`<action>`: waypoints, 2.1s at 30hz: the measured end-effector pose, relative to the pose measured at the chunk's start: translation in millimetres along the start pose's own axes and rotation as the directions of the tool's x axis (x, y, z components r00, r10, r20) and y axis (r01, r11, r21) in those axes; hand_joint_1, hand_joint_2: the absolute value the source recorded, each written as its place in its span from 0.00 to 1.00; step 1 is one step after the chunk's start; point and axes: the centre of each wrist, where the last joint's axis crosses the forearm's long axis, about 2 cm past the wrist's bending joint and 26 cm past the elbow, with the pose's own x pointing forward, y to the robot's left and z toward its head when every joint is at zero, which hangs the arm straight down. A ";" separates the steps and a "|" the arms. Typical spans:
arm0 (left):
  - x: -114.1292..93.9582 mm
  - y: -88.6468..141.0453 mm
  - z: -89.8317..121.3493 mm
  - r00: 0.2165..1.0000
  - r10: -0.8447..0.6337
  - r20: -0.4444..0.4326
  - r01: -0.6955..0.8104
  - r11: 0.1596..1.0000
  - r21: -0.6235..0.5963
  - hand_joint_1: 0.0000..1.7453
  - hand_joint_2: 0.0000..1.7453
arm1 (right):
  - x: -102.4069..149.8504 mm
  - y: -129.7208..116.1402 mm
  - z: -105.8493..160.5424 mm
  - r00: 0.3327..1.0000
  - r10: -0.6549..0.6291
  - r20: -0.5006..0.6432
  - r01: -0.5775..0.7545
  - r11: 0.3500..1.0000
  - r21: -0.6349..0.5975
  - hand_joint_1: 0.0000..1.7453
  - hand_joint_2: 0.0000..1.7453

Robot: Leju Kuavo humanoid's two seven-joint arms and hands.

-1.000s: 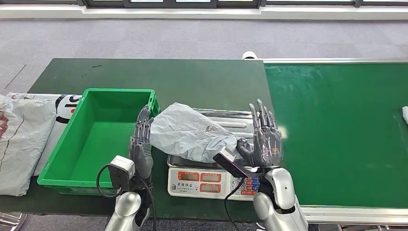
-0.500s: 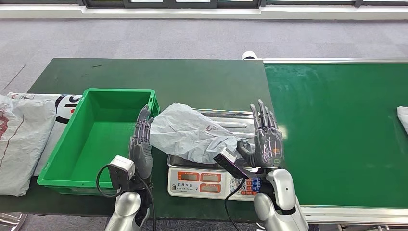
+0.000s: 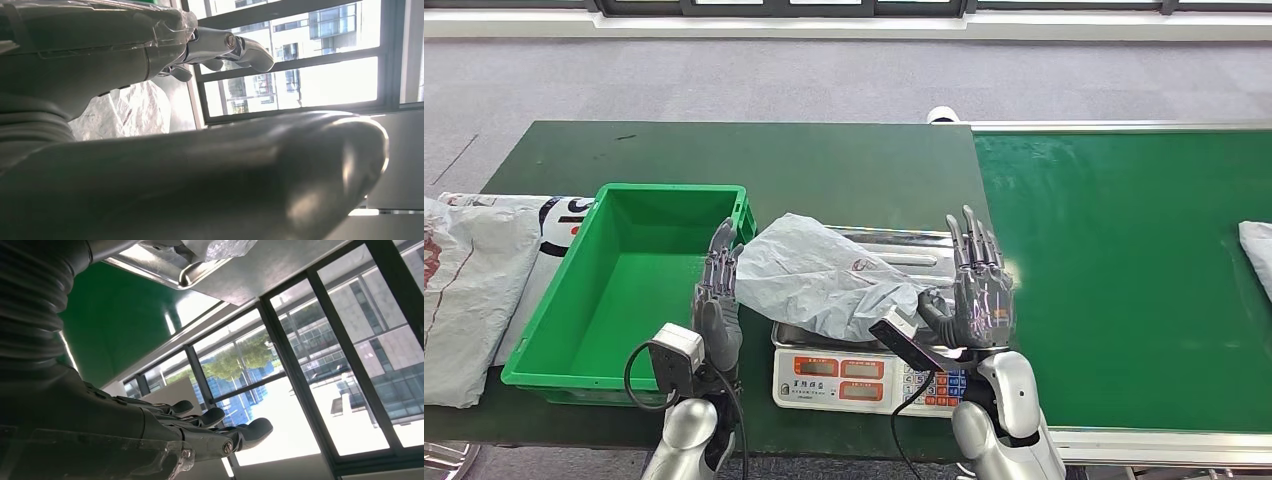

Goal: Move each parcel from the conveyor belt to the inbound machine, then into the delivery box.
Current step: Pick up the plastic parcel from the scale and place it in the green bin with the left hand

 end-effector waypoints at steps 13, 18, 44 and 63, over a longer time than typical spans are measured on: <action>0.5 1.5 -0.3 0.994 -0.101 -0.049 0.104 0.992 0.071 0.00 0.00 | -0.7 -30.2 19.8 0.997 -0.076 -0.007 0.072 0.972 -0.225 0.00 0.00; 0.9 1.7 -0.5 0.986 -0.155 -0.058 0.160 0.983 0.095 0.00 0.00 | -0.2 -35.6 19.4 0.997 -0.078 0.022 0.081 0.966 -0.247 0.00 1.00; -36.7 -94.8 -82.3 0.811 -0.499 0.305 0.413 0.119 -0.903 0.00 1.00 | -26.4 -90.5 40.8 0.876 -0.399 0.270 0.481 0.701 -0.525 0.00 1.00; -35.0 -91.3 -106.5 0.722 -0.597 0.350 0.485 0.076 -0.871 0.00 1.00 | -26.8 -92.2 52.7 0.882 -0.380 0.279 0.471 0.718 -0.513 0.00 1.00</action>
